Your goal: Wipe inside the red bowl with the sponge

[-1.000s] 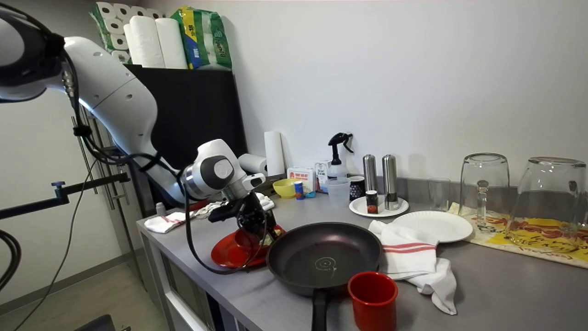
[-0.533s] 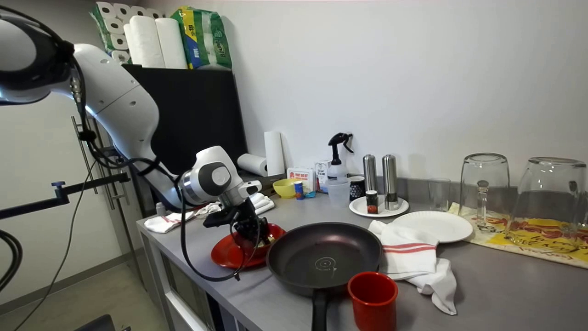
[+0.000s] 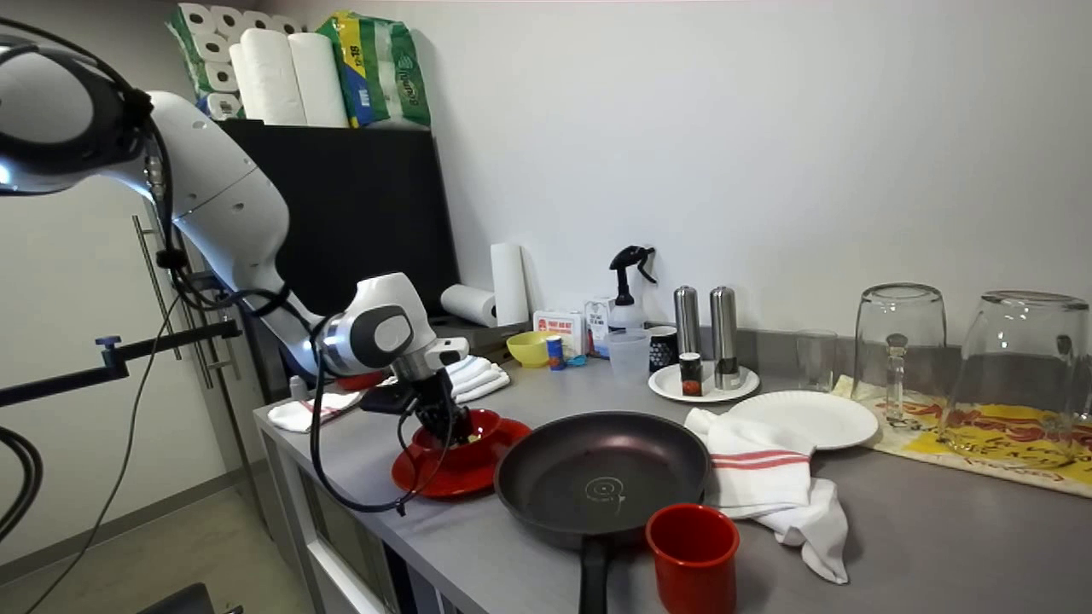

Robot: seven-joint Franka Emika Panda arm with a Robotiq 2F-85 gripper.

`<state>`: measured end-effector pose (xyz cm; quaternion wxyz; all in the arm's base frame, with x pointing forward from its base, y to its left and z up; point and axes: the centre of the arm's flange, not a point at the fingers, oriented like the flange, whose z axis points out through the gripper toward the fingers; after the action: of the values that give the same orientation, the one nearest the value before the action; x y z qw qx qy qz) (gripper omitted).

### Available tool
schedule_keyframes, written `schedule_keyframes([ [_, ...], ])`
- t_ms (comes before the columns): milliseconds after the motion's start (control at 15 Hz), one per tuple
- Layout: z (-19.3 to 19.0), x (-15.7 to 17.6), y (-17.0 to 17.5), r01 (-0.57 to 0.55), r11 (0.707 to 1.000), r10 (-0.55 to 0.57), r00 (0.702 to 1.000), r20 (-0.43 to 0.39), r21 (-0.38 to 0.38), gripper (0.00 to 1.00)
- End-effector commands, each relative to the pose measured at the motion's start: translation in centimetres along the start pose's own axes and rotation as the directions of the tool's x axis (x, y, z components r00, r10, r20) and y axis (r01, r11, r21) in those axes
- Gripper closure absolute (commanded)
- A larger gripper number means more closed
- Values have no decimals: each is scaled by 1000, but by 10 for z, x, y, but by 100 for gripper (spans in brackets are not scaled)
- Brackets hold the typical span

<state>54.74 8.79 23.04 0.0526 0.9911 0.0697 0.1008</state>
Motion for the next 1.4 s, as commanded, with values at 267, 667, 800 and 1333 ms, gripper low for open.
schedule_keyframes([
  [267,-13,9,-31,-82,988,77,996,49,131,75],
  [667,-21,19,-22,-170,963,145,981,129,209,75],
  [800,-27,22,-19,-193,952,161,975,151,235,75],
  [1333,-48,36,-7,-252,917,202,962,184,310,75],
])
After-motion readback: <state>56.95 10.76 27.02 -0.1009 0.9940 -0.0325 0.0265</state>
